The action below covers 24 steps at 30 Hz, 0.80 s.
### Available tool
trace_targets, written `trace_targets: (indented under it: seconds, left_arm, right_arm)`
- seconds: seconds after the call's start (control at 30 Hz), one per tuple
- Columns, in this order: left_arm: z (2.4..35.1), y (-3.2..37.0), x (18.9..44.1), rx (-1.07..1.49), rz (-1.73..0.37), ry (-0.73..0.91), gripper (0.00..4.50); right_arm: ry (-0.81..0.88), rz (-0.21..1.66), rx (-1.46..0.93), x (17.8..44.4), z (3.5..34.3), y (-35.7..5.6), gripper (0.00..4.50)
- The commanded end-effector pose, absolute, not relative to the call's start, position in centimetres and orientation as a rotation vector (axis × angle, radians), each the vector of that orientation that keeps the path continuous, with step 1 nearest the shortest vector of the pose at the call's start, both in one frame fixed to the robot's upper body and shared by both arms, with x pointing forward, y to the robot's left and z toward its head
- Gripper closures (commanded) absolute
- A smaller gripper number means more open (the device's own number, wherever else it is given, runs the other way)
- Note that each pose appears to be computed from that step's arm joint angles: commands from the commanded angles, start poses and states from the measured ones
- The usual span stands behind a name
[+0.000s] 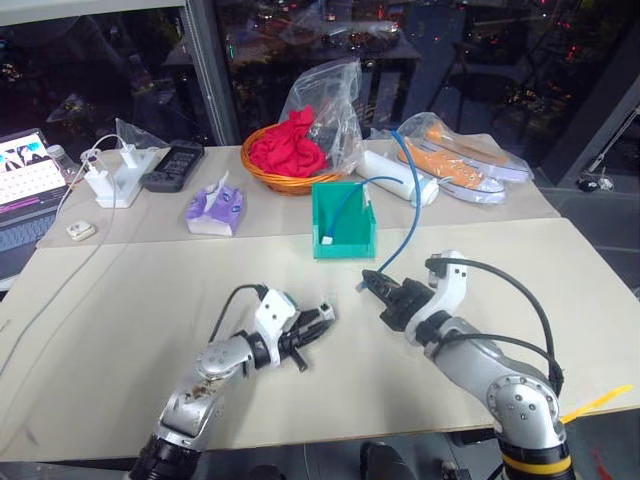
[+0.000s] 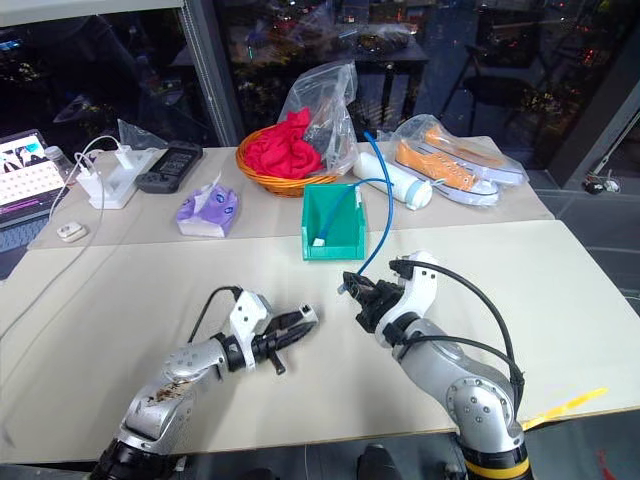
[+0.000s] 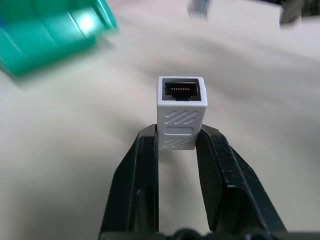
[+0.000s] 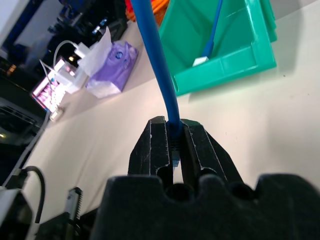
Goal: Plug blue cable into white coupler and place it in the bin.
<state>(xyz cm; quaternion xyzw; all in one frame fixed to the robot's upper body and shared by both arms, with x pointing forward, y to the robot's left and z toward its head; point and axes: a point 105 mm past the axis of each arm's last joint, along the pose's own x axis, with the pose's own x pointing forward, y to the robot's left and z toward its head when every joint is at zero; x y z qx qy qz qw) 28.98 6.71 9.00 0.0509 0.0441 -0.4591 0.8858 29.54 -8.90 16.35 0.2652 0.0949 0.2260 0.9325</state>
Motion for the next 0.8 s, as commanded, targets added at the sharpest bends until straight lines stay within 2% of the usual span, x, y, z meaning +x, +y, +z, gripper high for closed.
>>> trace_targets:
  seconds: [0.03,0.3,0.6,0.8]
  left_arm:
    - [9.6,5.3,29.4,0.126,-1.013,0.063,3.89]
    - [8.4,2.5,29.4,0.105,-1.124,0.064,3.89]
    - [7.8,2.5,28.6,0.096,-1.162,0.085,3.89]
    - [7.8,2.3,28.6,0.097,-1.157,0.082,3.89]
  right_arm:
    - [0.116,0.47,0.541,28.6,18.5,-9.3,4.5]
    - [0.181,0.54,0.547,26.8,18.4,-7.5,4.5]
    - [0.265,0.509,0.391,26.3,16.3,-7.6,4.5]
    - [0.29,0.499,0.381,26.1,15.7,-7.6,4.5]
